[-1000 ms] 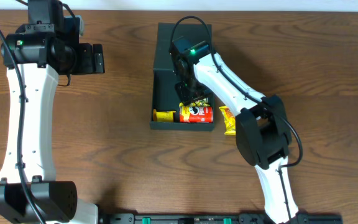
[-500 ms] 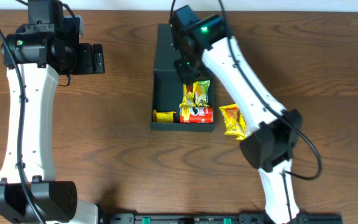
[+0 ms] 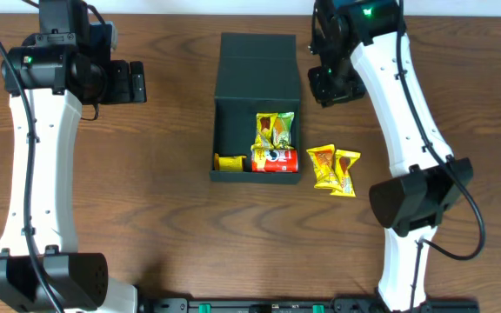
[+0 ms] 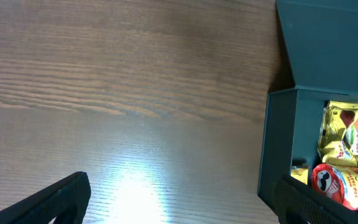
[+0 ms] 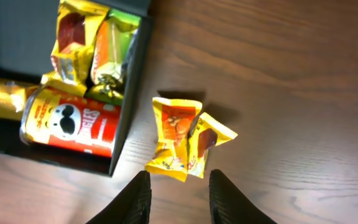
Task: Pack container
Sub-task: 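Return the right gripper to the table and grasp another yellow packet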
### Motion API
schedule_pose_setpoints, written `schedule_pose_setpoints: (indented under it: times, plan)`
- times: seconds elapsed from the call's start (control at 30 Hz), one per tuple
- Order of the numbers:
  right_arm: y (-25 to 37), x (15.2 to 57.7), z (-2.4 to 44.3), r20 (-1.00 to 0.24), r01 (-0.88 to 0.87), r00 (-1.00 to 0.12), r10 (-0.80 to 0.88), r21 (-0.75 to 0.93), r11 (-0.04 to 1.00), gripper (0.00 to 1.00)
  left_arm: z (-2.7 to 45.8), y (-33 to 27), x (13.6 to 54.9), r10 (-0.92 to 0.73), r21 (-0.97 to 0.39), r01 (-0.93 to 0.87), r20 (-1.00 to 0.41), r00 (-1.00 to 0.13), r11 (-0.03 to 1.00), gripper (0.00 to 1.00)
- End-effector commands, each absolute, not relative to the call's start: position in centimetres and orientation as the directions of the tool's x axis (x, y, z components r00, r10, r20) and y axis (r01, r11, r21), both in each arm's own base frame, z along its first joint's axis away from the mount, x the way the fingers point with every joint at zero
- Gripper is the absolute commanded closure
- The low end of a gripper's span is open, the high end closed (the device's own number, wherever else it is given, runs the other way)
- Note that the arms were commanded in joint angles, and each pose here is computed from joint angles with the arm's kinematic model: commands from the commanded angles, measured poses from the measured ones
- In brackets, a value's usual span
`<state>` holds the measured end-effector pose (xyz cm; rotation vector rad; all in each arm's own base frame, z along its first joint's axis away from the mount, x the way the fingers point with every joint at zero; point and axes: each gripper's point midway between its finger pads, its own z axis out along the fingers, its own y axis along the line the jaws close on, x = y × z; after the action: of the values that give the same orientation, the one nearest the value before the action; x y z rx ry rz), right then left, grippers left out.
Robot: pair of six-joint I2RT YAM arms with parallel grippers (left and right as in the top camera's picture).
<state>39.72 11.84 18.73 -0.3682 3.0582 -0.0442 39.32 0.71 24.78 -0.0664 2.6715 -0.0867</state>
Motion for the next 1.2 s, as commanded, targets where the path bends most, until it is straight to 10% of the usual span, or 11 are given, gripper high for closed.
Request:
schedule_pose_setpoints:
  times: [0.0, 0.73, 1.17]
  plan:
    - [11.9, 38.6, 18.4, -0.023, -0.29, -0.957, -0.291, -0.037, 0.956, 0.68, 24.8, 0.8, 39.5, -0.057, -0.072, -0.028, -0.45, -0.891, 0.997, 0.05]
    - [9.7, 29.4, 4.2, 0.145, -0.208, -0.967, -0.209, 0.019, 0.978, 0.65, 24.8, 0.8, 39.5, -0.058, -0.073, -0.028, -0.449, -0.892, 0.997, 0.05]
    - [10.2, 30.9, 3.0, 0.067, -0.202, -0.977, -0.204, 0.028, 0.979, 0.69, 24.8, 0.8, 39.5, -0.058, -0.073, -0.028, -0.448, -0.892, 0.997, 0.05]
